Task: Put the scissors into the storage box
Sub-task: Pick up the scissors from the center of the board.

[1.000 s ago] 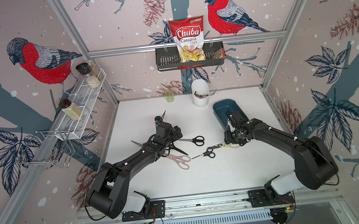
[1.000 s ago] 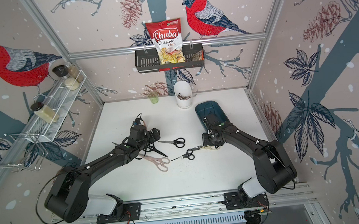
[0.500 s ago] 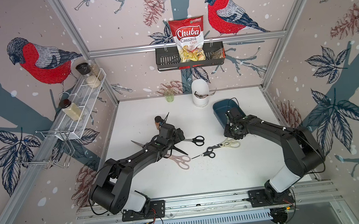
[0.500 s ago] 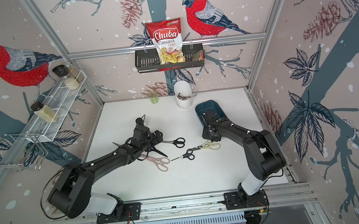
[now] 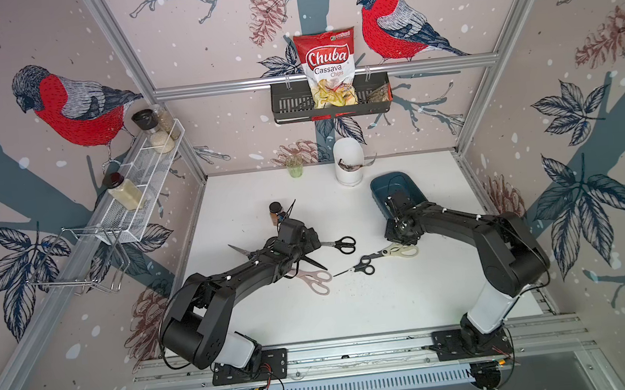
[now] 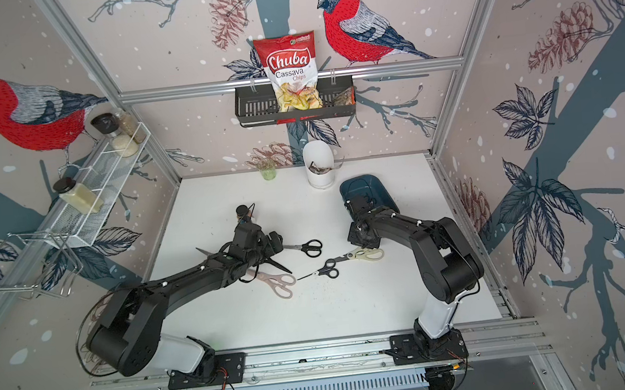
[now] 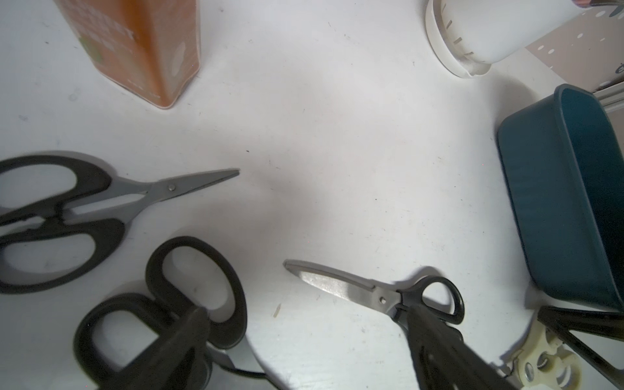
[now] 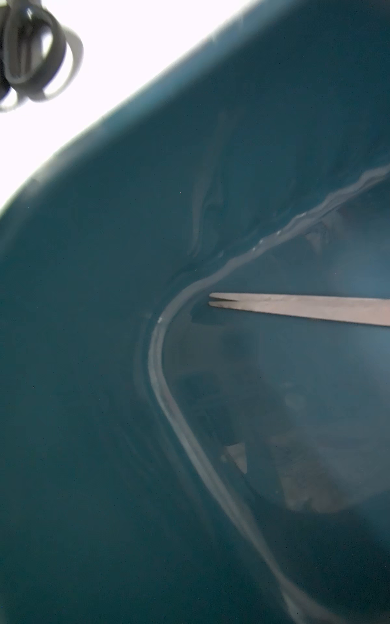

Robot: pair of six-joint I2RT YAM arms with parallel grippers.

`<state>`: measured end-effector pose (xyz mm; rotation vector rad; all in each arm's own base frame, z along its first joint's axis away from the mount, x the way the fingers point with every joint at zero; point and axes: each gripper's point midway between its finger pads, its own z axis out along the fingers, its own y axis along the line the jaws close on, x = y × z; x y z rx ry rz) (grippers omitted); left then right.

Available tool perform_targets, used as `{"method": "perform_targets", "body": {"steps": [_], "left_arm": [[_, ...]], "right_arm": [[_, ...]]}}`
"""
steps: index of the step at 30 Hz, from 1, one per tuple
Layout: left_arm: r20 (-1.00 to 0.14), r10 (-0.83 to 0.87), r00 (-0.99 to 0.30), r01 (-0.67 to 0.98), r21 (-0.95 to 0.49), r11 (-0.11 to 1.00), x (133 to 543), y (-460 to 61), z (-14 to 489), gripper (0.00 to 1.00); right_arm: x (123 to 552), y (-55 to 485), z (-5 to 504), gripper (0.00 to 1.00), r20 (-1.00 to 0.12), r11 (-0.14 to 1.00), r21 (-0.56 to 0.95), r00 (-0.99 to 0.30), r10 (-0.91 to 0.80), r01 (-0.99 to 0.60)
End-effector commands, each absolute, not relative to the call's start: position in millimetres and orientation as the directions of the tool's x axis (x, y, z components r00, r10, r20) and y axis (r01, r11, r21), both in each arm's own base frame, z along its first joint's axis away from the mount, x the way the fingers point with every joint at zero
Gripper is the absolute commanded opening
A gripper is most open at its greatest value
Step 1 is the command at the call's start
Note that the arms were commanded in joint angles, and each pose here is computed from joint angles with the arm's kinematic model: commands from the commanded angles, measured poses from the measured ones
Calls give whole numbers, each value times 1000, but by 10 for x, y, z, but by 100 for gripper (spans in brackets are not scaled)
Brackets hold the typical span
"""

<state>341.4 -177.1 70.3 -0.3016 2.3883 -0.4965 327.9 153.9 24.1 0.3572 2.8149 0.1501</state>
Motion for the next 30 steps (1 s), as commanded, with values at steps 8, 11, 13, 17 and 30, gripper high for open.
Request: {"method": "perform_targets", "body": {"steps": [8, 11, 13, 17, 30], "left_arm": [[-598, -329, -731, -76, -408, 910, 3422, -1735, 749, 95], [-598, -332, -730, -77, -410, 909, 3415, -1731, 752, 95], [-597, -333, -730, -80, -409, 909, 3407, -1722, 748, 95], [-600, -335, -727, -82, -409, 909, 3411, -1713, 758, 95], [-601, -337, -725, -79, -413, 907, 3411, -1721, 777, 95]], "right_arm": [[3296, 1478, 85, 27, -292, 963, 79, -918, 269, 258], [3250, 1442, 14, 19, -279, 965, 58, -923, 263, 257], [3225, 1437, -9, 15, -275, 964, 58, -924, 264, 258], [3224, 1431, 15, 8, -288, 957, 77, -913, 289, 278], [3310, 1267, 525, 0, -404, 850, 305, -750, 523, 429]]}}
